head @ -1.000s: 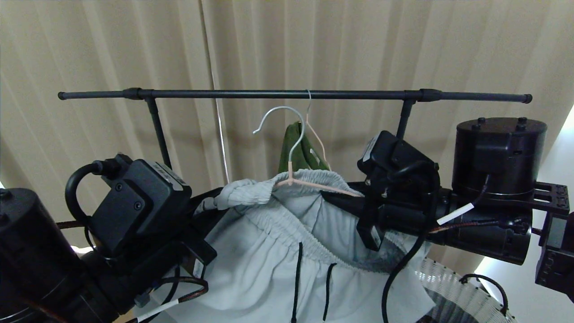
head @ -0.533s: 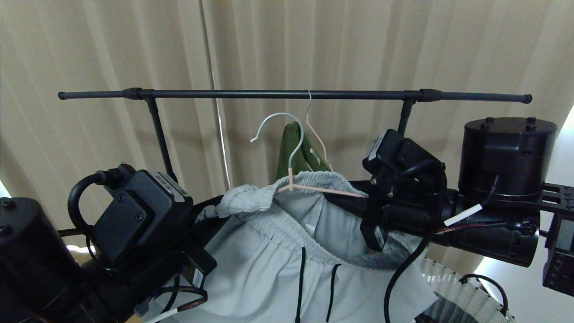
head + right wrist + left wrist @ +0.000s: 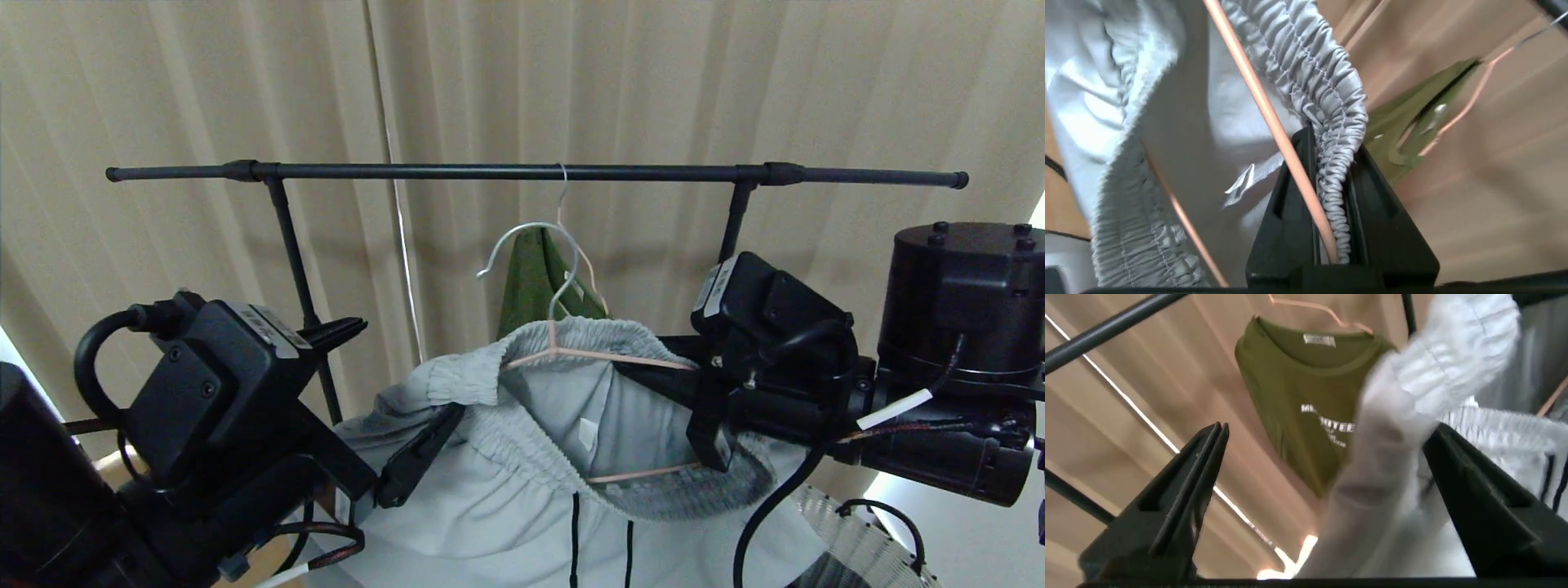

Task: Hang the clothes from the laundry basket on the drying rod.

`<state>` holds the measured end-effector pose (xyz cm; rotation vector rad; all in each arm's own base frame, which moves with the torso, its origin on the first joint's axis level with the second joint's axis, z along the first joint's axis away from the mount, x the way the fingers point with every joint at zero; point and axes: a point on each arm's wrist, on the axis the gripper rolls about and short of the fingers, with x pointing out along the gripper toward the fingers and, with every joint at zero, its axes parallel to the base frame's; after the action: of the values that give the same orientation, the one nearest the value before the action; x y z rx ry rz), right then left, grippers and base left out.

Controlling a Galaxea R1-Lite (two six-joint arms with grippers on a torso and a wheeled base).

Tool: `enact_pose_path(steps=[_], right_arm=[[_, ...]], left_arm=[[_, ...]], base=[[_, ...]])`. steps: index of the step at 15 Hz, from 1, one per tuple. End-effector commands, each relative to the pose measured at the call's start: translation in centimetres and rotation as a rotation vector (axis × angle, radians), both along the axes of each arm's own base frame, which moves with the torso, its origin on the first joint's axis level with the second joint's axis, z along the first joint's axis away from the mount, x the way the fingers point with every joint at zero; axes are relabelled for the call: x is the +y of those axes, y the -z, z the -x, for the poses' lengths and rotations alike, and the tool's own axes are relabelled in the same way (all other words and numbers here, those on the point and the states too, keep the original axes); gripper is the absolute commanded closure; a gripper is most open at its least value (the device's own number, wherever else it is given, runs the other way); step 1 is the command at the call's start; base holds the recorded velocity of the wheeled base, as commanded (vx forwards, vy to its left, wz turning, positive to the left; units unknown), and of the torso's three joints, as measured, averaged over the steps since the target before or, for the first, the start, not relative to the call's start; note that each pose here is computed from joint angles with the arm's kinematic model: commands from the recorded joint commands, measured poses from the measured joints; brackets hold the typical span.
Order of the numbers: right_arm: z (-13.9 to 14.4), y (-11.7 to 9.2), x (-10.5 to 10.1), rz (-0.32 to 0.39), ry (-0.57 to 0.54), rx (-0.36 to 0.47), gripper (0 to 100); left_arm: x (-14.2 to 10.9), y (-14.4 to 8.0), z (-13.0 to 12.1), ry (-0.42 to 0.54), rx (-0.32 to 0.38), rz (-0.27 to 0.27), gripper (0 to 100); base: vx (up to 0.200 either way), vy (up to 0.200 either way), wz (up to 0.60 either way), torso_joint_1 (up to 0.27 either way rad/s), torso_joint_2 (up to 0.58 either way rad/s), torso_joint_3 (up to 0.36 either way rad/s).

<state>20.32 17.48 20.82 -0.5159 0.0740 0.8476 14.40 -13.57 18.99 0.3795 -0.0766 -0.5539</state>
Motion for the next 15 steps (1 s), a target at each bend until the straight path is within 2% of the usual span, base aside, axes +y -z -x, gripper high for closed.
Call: enact_pose_path(steps=[1, 4, 6, 8, 10, 11, 12, 15], right_arm=[[0.1, -0.4, -0.5, -0.012, 0.011, -0.018, 100], [0.0, -0.6, -1.7, -0.015, 0.041, -0.067, 100], [0.2, -0.9, -2.6, 0.004, 0.054, -0.122, 100], [0.6, -1.3, -3.3, -0.002, 0.066, -0.147, 100], [0.8, -1.8, -3.8, -0.013, 0.081, -0.163, 100], [0.8, -1.8, -3.8, -0.013, 0.081, -0.163, 100], [1.2, -2.5, -4.5, -0.030, 0.098, -0.186, 100], [1.8, -3.4, -5.2, -0.056, 0.100, -0.214, 100]], left_arm=[[0.7, -0.2, 0.8, 0.003, -0.014, 0.015, 0], [2.6, 0.5, 2.8, 0.077, -0.015, 0.027, 0], [3.2, 0.5, 3.1, 0.063, -0.016, 0.046, 0], [3.7, 1.0, 3.5, 0.059, 0.013, 0.069, 0], [4.5, 2.5, 4.0, 0.044, 0.051, 0.039, 0], [4.5, 2.5, 4.0, 0.044, 0.051, 0.039, 0], [5.5, 3.9, 3.9, -0.019, 0.092, 0.006, 0], [6.0, 5.7, 3.5, -0.073, 0.174, -0.039, 0]], base=[[0.000, 0.000, 0.00, 0.000, 0.00, 0.000], [0.000, 0.000, 0.00, 0.000, 0.00, 0.000], [0.000, 0.000, 0.00, 0.000, 0.00, 0.000], [0.000, 0.000, 0.00, 0.000, 0.00, 0.000], [0.000, 0.000, 0.00, 0.000, 0.00, 0.000], [0.000, 0.000, 0.00, 0.000, 0.00, 0.000], [0.000, 0.000, 0.00, 0.000, 0.00, 0.000], [0.000, 0.000, 0.00, 0.000, 0.00, 0.000]])
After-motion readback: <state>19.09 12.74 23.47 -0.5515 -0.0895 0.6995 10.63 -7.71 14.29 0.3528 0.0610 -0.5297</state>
